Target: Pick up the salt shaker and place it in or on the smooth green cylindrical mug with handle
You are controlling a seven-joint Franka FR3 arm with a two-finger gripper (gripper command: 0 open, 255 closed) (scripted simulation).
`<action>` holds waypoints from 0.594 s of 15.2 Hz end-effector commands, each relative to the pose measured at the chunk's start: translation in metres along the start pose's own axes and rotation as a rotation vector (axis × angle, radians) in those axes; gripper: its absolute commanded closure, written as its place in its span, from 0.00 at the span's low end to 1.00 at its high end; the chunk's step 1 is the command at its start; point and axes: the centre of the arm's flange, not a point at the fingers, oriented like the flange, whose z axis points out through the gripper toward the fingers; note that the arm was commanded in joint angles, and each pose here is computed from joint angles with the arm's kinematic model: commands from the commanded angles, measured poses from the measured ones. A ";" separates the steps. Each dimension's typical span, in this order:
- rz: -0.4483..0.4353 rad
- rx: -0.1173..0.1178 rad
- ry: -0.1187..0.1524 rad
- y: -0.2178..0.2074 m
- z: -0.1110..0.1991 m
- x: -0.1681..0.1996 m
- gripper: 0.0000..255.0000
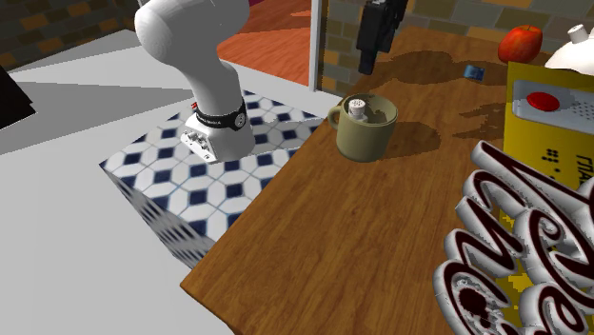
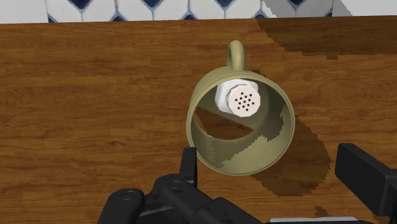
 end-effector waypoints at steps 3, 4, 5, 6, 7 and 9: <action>0.000 0.000 0.000 0.000 -0.026 0.000 0.00; 0.000 0.000 0.000 0.000 -0.040 0.000 0.00; 0.000 0.000 0.000 0.000 -0.050 0.000 0.00; 0.000 0.000 0.000 0.000 -0.050 0.000 0.00; 0.000 0.000 0.000 0.000 -0.050 0.000 0.00; 0.000 0.000 0.000 0.000 -0.050 0.000 0.00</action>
